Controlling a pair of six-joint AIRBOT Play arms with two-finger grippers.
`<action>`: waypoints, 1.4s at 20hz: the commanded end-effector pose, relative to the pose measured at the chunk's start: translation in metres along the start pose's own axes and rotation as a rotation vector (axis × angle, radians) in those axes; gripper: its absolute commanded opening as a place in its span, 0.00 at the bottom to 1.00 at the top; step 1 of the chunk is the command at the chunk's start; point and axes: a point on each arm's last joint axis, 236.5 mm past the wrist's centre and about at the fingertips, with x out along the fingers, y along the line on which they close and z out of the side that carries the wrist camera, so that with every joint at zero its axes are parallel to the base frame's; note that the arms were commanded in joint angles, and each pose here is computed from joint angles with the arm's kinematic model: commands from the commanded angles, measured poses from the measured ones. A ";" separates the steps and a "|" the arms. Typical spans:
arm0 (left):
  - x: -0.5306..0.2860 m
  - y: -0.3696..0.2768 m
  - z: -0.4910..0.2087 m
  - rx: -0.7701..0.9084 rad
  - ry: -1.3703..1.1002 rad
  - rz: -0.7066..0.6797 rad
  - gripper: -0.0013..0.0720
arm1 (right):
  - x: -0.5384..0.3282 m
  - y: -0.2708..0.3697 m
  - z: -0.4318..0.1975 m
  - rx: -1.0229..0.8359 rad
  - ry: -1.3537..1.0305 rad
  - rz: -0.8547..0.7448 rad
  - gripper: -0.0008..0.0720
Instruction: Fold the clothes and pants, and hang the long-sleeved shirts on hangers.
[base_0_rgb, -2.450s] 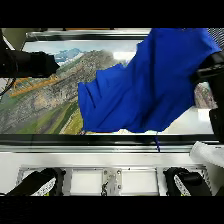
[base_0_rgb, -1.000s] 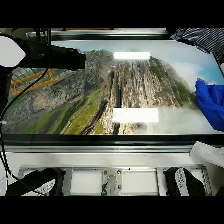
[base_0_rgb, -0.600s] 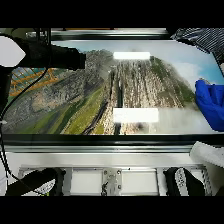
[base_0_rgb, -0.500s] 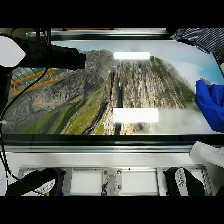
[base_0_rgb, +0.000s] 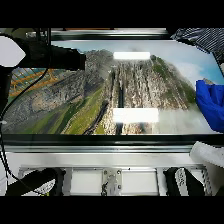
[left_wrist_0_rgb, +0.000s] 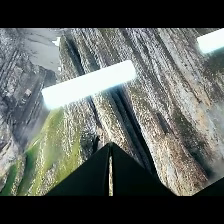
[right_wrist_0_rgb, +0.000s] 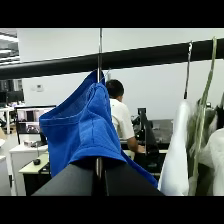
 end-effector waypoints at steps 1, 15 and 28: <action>0.000 0.001 -0.005 0.001 0.020 0.002 0.03 | 0.009 -0.014 -0.023 0.047 0.064 -0.065 0.02; 0.000 0.001 -0.022 0.000 0.092 0.003 0.03 | 0.049 0.017 -0.068 0.079 0.164 -0.041 0.02; 0.001 0.001 -0.021 -0.001 0.091 0.003 0.03 | 0.020 0.004 -0.056 0.134 0.229 -0.048 0.62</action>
